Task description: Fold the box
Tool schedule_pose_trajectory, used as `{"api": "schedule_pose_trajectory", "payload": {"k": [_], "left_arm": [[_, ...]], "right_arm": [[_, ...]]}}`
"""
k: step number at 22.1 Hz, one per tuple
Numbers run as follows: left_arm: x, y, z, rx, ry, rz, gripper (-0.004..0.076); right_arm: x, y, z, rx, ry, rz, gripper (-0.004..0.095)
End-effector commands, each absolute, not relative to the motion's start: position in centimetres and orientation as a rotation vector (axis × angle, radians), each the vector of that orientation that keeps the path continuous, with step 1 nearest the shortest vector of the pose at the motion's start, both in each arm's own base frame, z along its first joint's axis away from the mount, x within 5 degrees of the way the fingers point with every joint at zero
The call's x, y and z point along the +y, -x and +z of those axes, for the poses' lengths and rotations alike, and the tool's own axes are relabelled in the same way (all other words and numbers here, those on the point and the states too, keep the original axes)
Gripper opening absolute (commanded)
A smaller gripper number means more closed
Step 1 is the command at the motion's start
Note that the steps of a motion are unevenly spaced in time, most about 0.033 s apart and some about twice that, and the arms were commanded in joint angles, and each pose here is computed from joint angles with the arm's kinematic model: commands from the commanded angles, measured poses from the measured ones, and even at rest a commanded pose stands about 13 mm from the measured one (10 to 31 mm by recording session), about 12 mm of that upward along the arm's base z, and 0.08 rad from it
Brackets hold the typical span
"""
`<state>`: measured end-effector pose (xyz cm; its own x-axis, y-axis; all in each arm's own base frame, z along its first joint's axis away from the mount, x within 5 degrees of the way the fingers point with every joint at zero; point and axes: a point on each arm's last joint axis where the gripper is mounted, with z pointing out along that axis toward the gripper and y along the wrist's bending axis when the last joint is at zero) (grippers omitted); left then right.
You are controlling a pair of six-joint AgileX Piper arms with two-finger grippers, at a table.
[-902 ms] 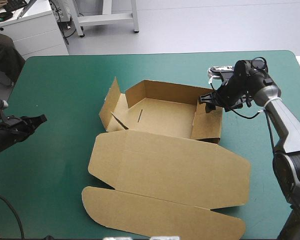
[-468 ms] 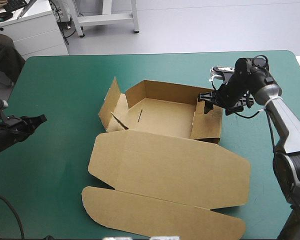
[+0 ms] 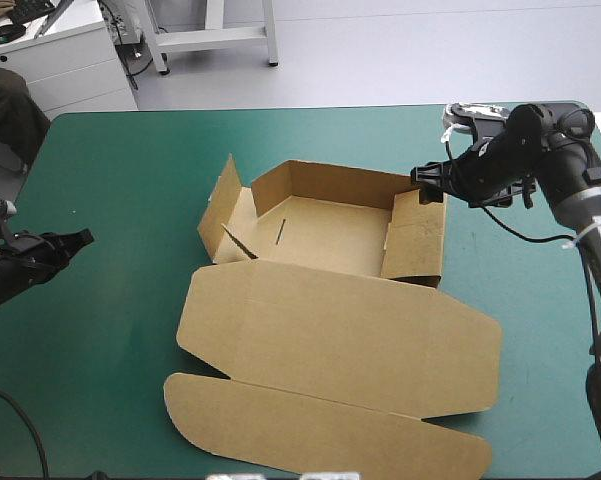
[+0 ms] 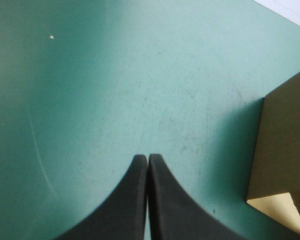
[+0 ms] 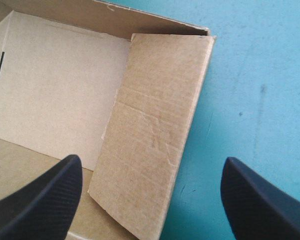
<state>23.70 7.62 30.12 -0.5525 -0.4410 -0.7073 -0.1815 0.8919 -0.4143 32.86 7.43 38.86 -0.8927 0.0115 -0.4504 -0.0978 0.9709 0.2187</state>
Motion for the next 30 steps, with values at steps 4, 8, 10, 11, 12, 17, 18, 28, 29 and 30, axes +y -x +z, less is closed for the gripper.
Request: {"api": "schedule_pose_trajectory", "payload": {"k": [4,8,10,11,12,17,18,28,29,30], "left_arm": [[7.5,-23.6,31.8,2.082,0.459,-0.373,-0.0010],[7.5,-23.6,31.8,2.080,0.461,-0.376,-0.0010],[7.5,-23.6,31.8,2.080,0.461,-0.376,-0.0010],[7.5,-23.6,31.8,2.076,0.465,-0.378,-0.0010],[7.5,-23.6,31.8,2.076,0.465,-0.378,-0.0010],[7.5,-23.7,31.9,2.066,0.474,-0.383,-0.0010],[7.5,-23.7,31.9,2.066,0.474,-0.383,-0.0010],[7.5,-23.7,31.9,2.062,0.488,-0.393,-0.0010],[7.5,-23.7,31.9,2.062,0.491,-0.394,-0.0010],[7.5,-23.7,31.9,2.061,0.495,-0.397,-0.0010]], "right_arm": [[7.0,-30.2,41.1,2.606,0.022,0.352,0.0780],[7.0,-30.0,41.0,2.611,-0.018,0.360,0.0780],[6.9,-30.1,40.9,2.616,-0.077,0.354,0.0780],[6.9,-30.3,40.6,2.625,-0.104,0.359,0.0780],[6.9,-30.6,40.4,2.633,-0.117,0.355,0.0780],[7.8,-33.3,36.8,2.743,-0.135,0.332,0.0780],[8.1,-33.6,36.3,2.760,-0.117,0.328,0.0780],[10.0,-35.8,31.9,2.878,-0.176,0.228,0.0767],[10.0,-35.9,31.8,2.880,-0.185,0.226,0.0768],[10.1,-36.0,31.6,2.885,-0.187,0.232,0.0767]]}}
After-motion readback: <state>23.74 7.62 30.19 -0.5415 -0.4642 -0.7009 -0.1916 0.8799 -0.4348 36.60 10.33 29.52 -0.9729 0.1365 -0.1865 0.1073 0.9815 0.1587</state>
